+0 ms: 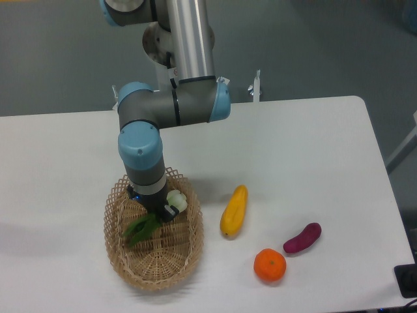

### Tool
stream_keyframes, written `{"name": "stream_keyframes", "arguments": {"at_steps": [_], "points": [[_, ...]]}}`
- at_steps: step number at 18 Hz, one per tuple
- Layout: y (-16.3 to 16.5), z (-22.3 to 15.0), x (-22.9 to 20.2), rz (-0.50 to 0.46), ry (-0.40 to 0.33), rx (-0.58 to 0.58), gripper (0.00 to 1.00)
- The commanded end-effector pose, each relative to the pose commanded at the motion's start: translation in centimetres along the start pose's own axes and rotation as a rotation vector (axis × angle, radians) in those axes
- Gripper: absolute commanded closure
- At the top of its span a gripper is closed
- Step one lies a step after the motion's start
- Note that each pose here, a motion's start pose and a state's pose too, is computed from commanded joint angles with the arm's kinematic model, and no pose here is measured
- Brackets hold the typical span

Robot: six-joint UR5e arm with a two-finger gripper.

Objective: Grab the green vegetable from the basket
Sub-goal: 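Lower the gripper onto the bok choy and close on it, then lift the held bok choy out of the basket and carry it away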

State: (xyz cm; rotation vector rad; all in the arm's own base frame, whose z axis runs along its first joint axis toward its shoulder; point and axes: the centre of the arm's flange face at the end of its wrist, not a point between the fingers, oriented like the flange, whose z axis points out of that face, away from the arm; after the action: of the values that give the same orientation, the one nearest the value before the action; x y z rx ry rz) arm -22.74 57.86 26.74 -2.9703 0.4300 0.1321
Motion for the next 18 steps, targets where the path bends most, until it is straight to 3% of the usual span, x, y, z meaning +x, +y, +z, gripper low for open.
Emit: {"name": "stream_keyframes", "arguments": {"at_steps": [8, 14, 18], "points": [[4.0, -7.3, -8.5, -0.016, -0.046, 0.044, 0.72], [11.7, -13.2, -16.2, -0.042, -0.021, 0.066, 0.72], [17.6, -14.2, -19.7, -0.002, -0.029, 0.052, 0.72]]}}
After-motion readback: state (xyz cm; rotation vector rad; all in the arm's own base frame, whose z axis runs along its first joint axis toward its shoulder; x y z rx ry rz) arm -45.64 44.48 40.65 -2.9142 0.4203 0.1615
